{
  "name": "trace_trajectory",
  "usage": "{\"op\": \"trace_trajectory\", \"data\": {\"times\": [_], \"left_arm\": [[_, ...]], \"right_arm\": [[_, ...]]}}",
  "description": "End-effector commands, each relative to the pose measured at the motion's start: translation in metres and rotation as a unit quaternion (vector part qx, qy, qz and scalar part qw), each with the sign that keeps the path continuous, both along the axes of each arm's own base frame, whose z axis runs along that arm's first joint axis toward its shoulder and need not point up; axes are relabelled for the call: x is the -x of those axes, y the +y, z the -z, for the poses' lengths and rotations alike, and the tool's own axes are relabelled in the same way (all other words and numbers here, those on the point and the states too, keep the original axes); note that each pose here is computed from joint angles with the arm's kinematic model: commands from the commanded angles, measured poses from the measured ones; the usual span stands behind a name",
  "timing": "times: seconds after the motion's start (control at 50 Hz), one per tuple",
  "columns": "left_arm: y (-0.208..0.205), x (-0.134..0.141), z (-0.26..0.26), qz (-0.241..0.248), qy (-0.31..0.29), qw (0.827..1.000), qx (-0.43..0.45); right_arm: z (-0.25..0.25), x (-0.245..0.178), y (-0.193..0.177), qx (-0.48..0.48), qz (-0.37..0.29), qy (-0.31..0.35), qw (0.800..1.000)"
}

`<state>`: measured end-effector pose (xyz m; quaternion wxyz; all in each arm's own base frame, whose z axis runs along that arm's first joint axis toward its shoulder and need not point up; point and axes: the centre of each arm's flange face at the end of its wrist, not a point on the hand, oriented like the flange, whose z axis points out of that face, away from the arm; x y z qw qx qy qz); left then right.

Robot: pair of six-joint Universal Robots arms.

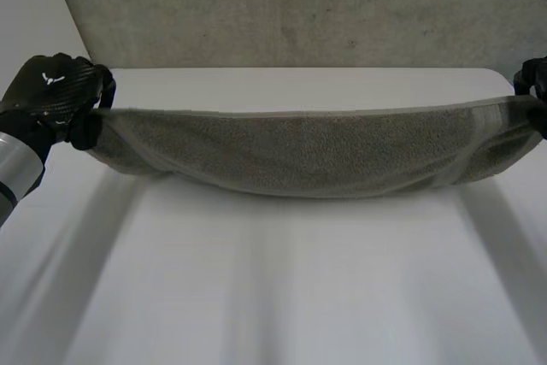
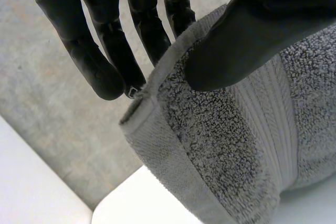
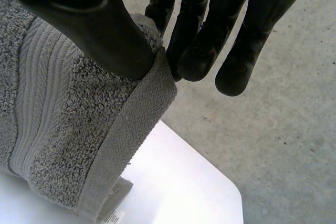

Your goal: Fold the towel.

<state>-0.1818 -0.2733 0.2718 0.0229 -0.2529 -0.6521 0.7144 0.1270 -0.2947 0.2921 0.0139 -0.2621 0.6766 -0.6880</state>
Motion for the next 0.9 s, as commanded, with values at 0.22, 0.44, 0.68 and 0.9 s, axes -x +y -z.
{"op": "trace_trajectory", "data": {"times": [0.22,0.44,0.68,0.9], "left_arm": [[-0.033,0.011,0.055,0.032,-0.009,0.996,-0.087],[-0.09,0.04,0.109,0.042,-0.021,0.99,-0.133],[-0.122,0.061,0.132,0.011,-0.068,0.993,-0.099],[-0.145,0.064,0.133,-0.017,-0.072,0.995,-0.062]], "right_arm": [[0.041,0.0,-0.028,-0.07,-0.018,0.046,0.996],[0.095,-0.038,-0.08,-0.121,-0.025,0.064,0.99],[0.123,-0.076,-0.12,-0.05,-0.007,0.079,0.996],[0.123,-0.084,-0.141,0.0,0.027,0.059,0.998]]}}
